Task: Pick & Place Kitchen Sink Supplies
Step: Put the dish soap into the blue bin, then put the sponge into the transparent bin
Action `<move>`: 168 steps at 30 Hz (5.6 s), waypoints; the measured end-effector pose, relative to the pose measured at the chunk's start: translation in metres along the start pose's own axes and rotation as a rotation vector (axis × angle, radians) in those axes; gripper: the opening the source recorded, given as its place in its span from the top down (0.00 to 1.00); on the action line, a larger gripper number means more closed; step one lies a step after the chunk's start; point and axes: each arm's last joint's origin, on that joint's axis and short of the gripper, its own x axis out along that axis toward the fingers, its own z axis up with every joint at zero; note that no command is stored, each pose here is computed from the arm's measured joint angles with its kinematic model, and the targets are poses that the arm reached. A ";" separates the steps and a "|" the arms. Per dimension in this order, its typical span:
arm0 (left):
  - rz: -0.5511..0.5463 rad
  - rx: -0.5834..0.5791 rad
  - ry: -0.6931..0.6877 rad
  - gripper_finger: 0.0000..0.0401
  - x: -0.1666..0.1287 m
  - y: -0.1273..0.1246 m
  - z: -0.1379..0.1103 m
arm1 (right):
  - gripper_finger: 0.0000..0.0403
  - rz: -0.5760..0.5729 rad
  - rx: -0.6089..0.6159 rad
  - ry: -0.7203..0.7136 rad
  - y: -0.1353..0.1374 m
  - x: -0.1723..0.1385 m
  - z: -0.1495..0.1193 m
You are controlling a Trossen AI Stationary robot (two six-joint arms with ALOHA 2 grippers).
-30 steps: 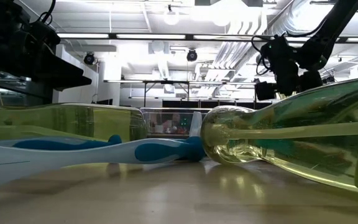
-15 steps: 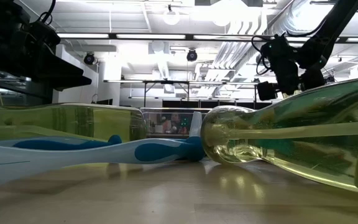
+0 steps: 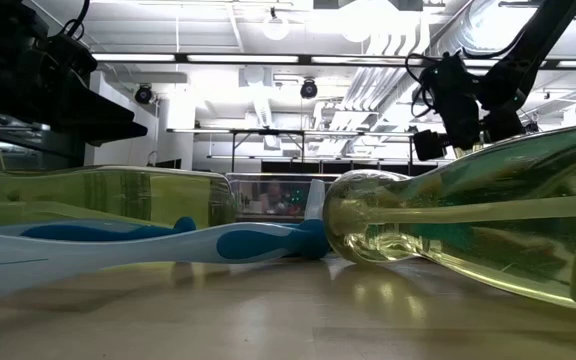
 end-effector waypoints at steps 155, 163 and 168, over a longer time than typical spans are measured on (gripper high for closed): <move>0.000 0.000 0.000 0.30 0.000 0.000 0.000 | 0.15 1.541 -1.167 0.867 -0.068 -0.204 -0.082; 0.000 0.000 0.000 0.30 0.000 0.000 0.000 | 0.35 1.526 -1.137 0.891 -0.069 -0.204 -0.084; 0.000 0.000 0.000 0.30 0.000 0.000 0.000 | 0.51 1.507 -1.111 0.920 -0.069 -0.204 -0.084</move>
